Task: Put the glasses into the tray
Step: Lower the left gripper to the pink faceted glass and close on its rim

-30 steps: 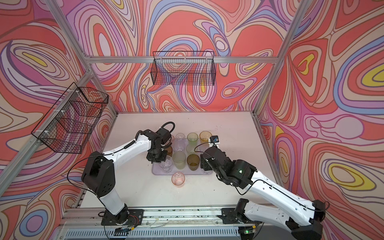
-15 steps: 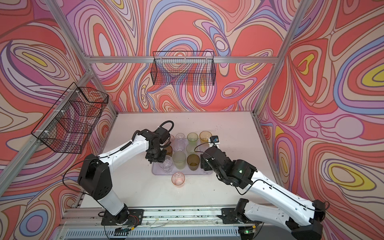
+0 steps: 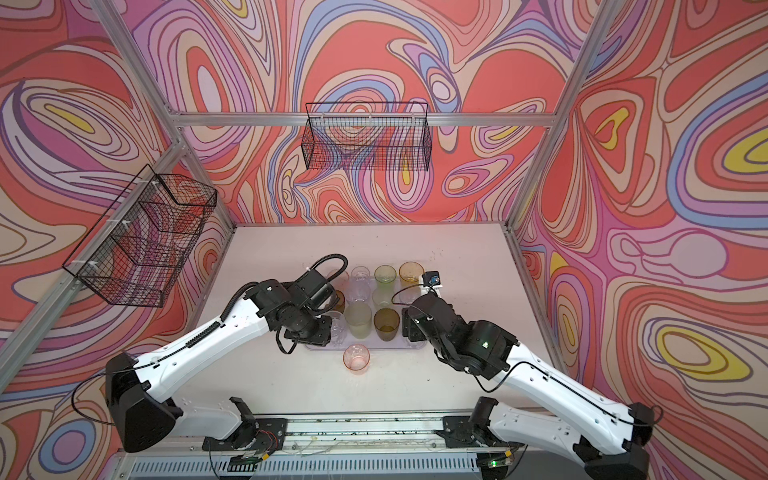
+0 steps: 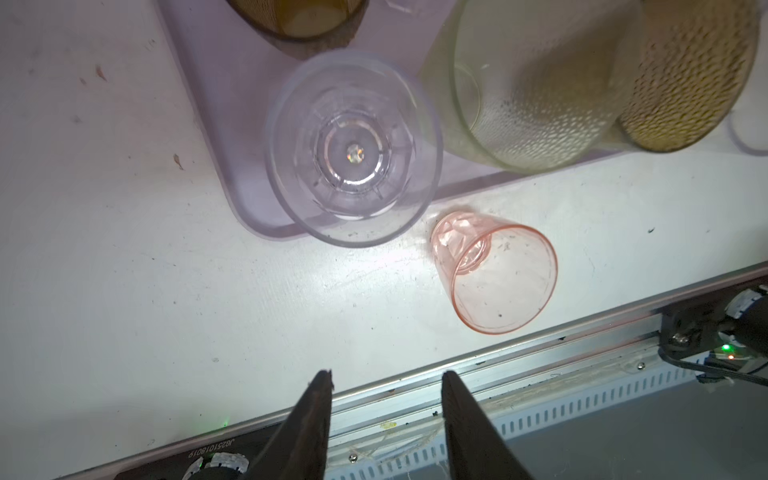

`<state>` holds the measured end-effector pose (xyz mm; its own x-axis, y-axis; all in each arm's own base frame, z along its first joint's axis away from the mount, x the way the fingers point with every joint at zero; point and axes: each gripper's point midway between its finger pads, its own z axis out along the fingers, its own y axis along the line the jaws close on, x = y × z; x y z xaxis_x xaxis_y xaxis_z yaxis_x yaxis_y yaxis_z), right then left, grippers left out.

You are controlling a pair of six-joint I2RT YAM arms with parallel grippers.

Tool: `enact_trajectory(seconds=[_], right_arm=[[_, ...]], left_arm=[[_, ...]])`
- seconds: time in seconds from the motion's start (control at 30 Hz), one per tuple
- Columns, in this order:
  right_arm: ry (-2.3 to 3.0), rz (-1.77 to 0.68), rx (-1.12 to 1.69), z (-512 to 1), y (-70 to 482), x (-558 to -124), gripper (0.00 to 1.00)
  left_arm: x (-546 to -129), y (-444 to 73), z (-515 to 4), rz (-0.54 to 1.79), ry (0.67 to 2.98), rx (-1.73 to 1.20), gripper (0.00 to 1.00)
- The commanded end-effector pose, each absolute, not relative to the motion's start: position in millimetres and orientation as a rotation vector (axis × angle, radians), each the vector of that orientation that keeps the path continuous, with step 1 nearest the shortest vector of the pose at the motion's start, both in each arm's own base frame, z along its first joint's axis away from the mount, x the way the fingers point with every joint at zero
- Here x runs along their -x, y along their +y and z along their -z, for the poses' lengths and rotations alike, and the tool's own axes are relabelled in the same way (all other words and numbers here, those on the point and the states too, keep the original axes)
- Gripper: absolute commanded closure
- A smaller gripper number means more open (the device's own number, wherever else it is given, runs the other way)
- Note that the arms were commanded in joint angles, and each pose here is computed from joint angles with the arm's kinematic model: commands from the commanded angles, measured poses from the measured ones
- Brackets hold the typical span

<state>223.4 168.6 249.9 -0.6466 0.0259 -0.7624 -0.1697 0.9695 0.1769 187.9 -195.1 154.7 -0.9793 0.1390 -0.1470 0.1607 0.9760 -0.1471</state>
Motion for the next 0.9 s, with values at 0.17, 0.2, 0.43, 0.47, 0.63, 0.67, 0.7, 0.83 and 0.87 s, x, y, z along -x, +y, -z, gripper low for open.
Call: enact_trajectory(seconds=[0.17, 0.2, 0.43, 0.47, 0.63, 0.67, 0.7, 0.83, 0.87], right_arm=[[2.248, -0.316, 0.086, -251.8, 167.7, -221.4, 0.22], [2.249, -0.318, 0.086, -251.5, 167.6, -220.8, 0.22], [2.248, -0.315, 0.081, -252.3, 164.1, -219.0, 0.22], [2.247, -0.315, 0.081, -252.5, 164.0, -219.1, 0.22], [2.248, -0.314, 0.08, -251.5, 163.1, -218.4, 0.22], [2.249, -0.313, 0.079, -250.9, 162.4, -218.1, 0.22], [2.249, -0.314, 0.078, -250.9, 162.2, -217.9, 0.22], [2.247, -0.311, 0.074, -251.0, 159.8, -217.0, 0.22], [2.245, -0.315, 0.073, -251.6, 159.6, -216.5, 0.22]], left_arm=[[-173.6, -213.7, -136.1, 0.27, 3.026, -0.168, 0.56], [-172.9, -218.6, -134.8, 0.281, 3.025, -0.178, 0.56], [-169.2, -237.3, -121.9, 0.291, 3.041, -0.213, 0.57], [-169.0, -239.0, -119.2, 0.288, 3.045, -0.214, 0.58], [-167.2, -245.0, -103.6, 0.253, 3.075, -0.227, 0.61], [-166.7, -245.5, -99.8, 0.245, 3.082, -0.229, 0.62], [-166.4, -245.9, -96.6, 0.241, 3.088, -0.229, 0.63], [-164.2, -247.3, -84.3, 0.223, 3.115, -0.233, 0.66], [-164.5, -248.3, -82.2, 0.224, 3.119, -0.232, 0.68]])
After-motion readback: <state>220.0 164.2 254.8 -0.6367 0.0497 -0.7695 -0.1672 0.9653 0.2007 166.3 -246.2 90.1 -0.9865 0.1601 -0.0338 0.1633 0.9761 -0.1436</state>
